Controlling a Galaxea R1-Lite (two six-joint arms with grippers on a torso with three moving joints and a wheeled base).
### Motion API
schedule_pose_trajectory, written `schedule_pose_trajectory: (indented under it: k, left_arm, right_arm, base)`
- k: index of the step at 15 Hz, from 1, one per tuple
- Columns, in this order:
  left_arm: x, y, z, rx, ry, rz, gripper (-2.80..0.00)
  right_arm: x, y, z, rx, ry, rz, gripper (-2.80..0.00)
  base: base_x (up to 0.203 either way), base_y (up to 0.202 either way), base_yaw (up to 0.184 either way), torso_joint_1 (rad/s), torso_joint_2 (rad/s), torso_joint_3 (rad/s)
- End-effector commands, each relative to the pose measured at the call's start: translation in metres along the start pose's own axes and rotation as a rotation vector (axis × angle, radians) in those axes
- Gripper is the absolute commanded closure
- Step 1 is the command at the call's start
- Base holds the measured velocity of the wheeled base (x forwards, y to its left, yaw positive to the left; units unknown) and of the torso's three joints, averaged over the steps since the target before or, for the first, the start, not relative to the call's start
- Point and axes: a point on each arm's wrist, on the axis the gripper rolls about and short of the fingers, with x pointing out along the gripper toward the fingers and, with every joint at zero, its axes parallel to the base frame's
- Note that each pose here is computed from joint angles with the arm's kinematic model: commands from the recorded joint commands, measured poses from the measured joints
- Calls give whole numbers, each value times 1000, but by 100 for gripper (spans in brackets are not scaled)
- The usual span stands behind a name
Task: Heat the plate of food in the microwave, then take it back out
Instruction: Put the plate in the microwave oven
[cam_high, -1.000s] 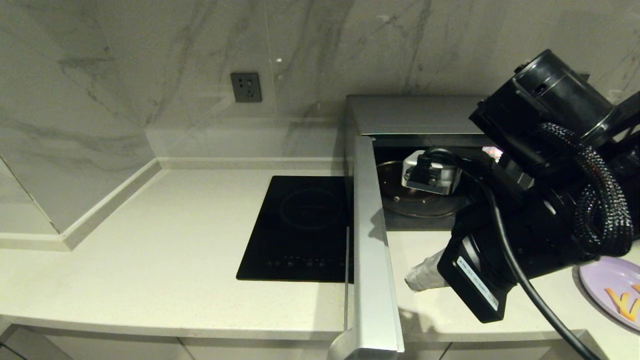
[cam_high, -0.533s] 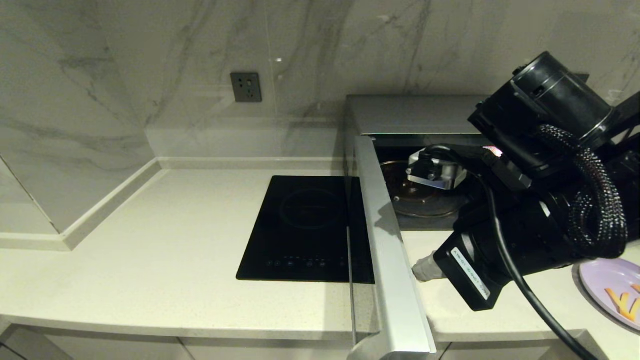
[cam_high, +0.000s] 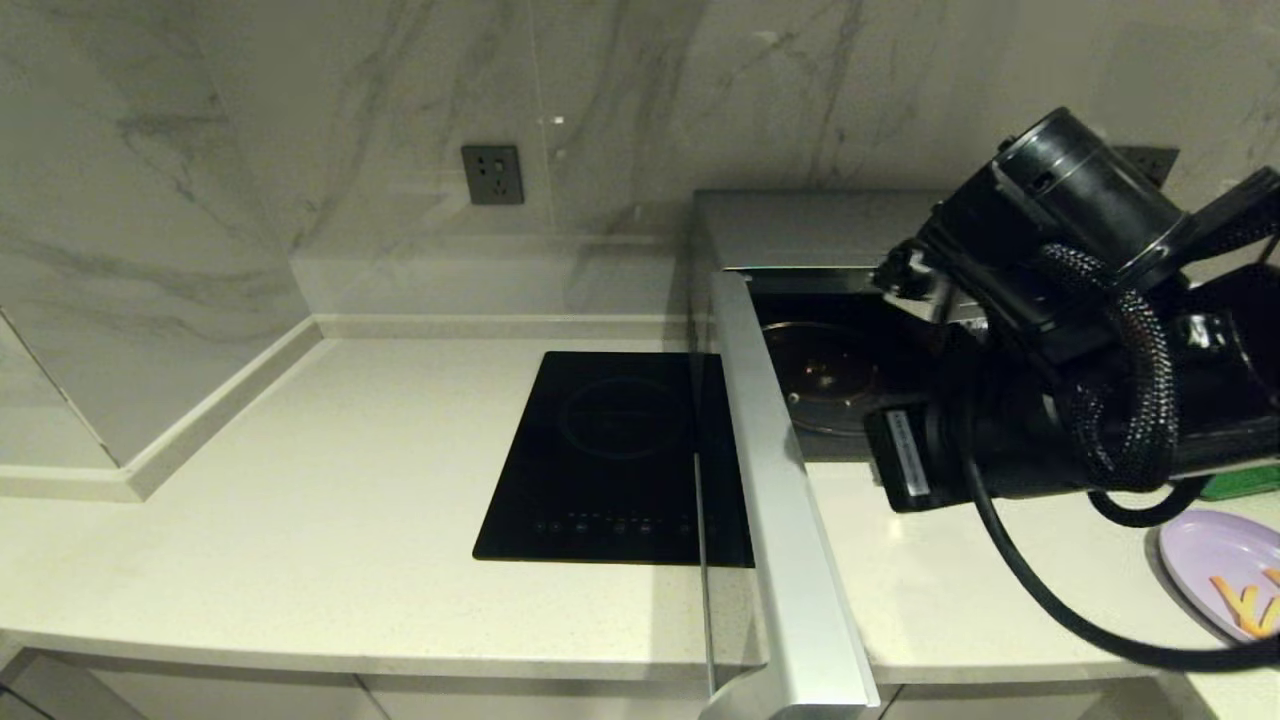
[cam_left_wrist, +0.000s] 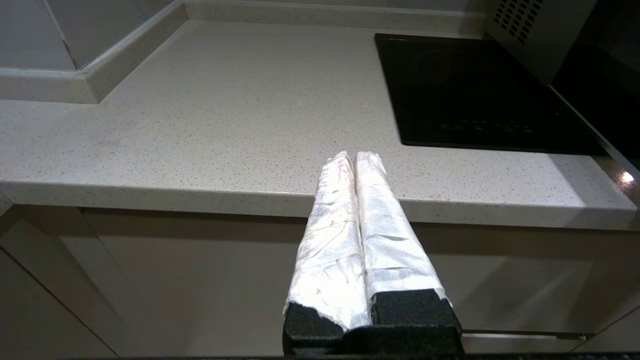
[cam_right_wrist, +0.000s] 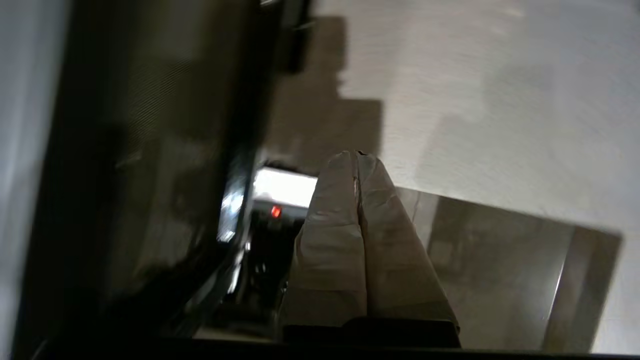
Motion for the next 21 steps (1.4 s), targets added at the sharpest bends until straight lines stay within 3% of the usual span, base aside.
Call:
schedule_pose_trajectory:
  k: [1, 3, 5, 8, 9, 12, 14, 17, 21]
  left_arm:
    - [0, 0, 0, -1, -1, 1, 0]
    - [0, 0, 0, -1, -1, 1, 0]
    - [0, 0, 0, -1, -1, 1, 0]
    - [0, 0, 0, -1, -1, 1, 0]
    - [0, 0, 0, -1, -1, 1, 0]
    - [0, 0, 0, -1, -1, 1, 0]
    - [0, 0, 0, -1, -1, 1, 0]
    - [0, 0, 0, -1, -1, 1, 0]
    - [0, 0, 0, -1, -1, 1, 0]
  right_arm:
    - [13, -38, 8, 371, -5, -253, 0]
    - [15, -91, 13, 619, -10, -431, 0]
    - [20, -148, 15, 832, -14, -548, 0]
    - [26, -236, -1, 1139, 20, -635, 0]
    - [27, -263, -11, 1230, 40, -643, -280]
    - [31, -329, -48, 1458, 72, -690, -280]
    - [50, -346, -85, 1546, 122, -675, -280]
    - [73, -364, -130, 1641, 79, -630, -280]
    - [85, -384, -145, 1699, 73, -639, -280]
  base:
    - [0, 0, 0, 0, 0, 0]
    - [0, 0, 0, 0, 0, 0]
    - [0, 0, 0, 0, 0, 0]
    - [0, 0, 0, 0, 0, 0]
    - [0, 0, 0, 0, 0, 0]
    - [0, 0, 0, 0, 0, 0]
    - [0, 0, 0, 0, 0, 0]
    - [0, 0, 0, 0, 0, 0]
    - [0, 0, 0, 0, 0, 0]
